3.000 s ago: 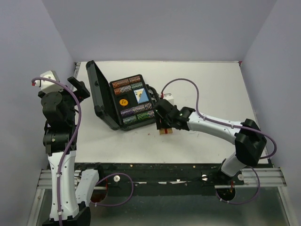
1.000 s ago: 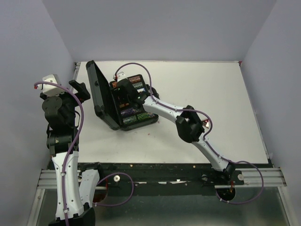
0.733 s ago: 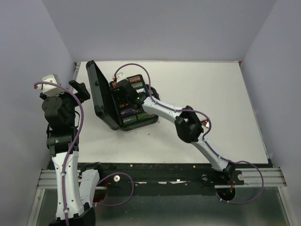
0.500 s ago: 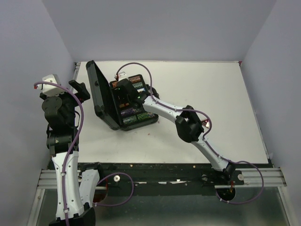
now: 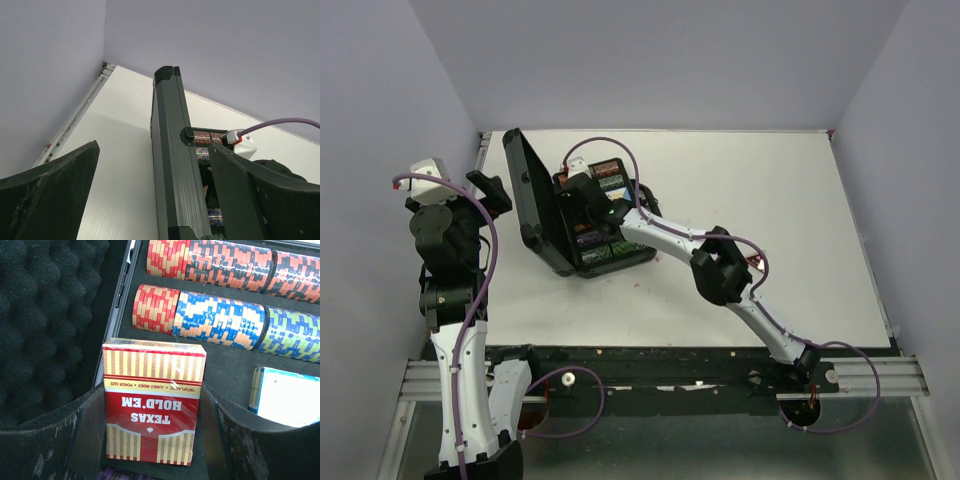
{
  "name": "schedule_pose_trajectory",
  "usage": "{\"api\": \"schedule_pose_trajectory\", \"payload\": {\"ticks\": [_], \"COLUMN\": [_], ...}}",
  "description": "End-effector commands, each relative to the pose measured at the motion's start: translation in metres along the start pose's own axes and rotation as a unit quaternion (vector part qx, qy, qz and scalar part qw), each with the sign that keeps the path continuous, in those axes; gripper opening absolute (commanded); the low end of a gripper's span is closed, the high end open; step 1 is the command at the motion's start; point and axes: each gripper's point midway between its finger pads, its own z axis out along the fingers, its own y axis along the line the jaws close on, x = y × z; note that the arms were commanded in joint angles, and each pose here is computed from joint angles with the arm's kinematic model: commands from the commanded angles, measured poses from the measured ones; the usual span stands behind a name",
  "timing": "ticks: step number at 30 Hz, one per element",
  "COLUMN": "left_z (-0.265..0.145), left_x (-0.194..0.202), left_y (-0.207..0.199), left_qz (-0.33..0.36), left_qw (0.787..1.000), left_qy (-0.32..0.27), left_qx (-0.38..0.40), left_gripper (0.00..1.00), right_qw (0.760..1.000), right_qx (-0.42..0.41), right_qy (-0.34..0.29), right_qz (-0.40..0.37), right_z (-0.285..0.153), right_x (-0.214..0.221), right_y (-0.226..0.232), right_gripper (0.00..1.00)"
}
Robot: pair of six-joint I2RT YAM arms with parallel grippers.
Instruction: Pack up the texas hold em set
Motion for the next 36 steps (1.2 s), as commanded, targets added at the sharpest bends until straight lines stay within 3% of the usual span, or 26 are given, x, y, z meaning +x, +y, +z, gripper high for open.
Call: {"api": "schedule_pose_trajectory", "payload": {"ticks": [1, 15, 19, 25, 29, 36], "left_z": [0.001, 0.002, 0.000, 0.000, -0.001, -0.001], "left_x": [-0.001, 0.000, -0.002, -0.003, -0.003, -0.003], "left_y": [-0.002, -0.001, 0.001, 0.002, 0.002, 0.002], "left_qz": [-0.005, -0.006, -0.005, -0.003, -0.003, -0.003], "left_qw": [1.000, 1.000, 1.000, 1.000, 1.000, 1.000], "left_qy": [-0.005, -0.002, -0.006, -0.009, -0.009, -0.010], "left_qx": [0.008, 0.007, 0.000, -0.002, -0.003, -0.002], "left_gripper": [0.99, 0.99, 0.99, 0.99, 0.99, 0.99], "right_qw": [0.989, 0.984, 0.987, 0.992, 0.995, 0.999], "right_qx": [0.054, 0.054, 0.043, 0.040, 0.035, 0.008], "right_qy": [0.121, 0.150, 0.139, 0.101, 0.077, 0.035], "right_qz": [-0.070, -0.077, -0.071, -0.061, -0.047, -0.025], "right_z": [-0.019, -0.027, -0.025, -0.026, -0.032, -0.045], "right_x": [0.074, 0.084, 0.078, 0.045, 0.023, -0.010], "right_y": [-0.018, -0.019, -0.013, -0.012, -0.016, -0.012], "right_gripper": [0.01, 0.01, 0.44, 0.86, 0.95, 0.97]}}
